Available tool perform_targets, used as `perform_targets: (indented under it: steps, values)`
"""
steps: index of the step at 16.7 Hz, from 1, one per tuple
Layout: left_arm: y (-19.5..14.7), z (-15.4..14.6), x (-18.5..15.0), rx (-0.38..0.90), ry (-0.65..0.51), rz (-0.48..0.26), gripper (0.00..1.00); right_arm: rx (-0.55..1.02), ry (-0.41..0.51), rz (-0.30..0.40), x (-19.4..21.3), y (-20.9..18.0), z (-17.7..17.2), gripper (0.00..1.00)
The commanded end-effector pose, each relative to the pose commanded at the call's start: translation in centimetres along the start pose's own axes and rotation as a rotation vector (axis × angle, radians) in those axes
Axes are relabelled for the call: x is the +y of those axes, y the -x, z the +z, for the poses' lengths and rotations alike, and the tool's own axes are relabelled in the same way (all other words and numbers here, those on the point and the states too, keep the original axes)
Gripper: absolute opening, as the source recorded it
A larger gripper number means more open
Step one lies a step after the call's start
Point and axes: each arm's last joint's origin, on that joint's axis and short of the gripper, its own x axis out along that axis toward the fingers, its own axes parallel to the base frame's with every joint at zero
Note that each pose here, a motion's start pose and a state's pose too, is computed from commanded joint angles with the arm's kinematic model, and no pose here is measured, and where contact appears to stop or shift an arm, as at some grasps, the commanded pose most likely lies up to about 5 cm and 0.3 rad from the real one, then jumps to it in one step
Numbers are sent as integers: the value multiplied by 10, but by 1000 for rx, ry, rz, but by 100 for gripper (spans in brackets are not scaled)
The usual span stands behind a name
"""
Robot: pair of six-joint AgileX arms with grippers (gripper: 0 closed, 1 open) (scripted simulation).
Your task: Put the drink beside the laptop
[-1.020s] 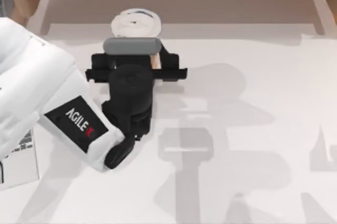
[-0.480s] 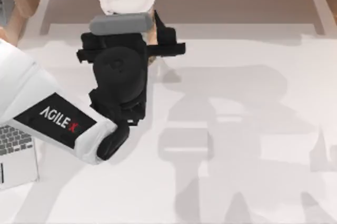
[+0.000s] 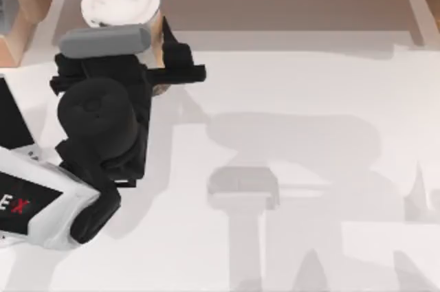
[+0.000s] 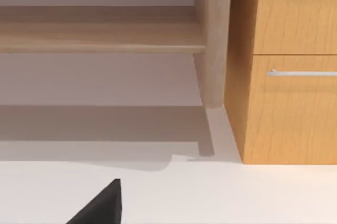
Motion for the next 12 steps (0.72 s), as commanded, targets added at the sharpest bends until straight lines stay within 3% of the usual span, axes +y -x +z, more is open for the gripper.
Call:
perform_targets:
  steps: [12]
  values:
    - [98, -13, 71, 110, -79, 0, 0, 0, 0, 0, 0, 0, 0, 100]
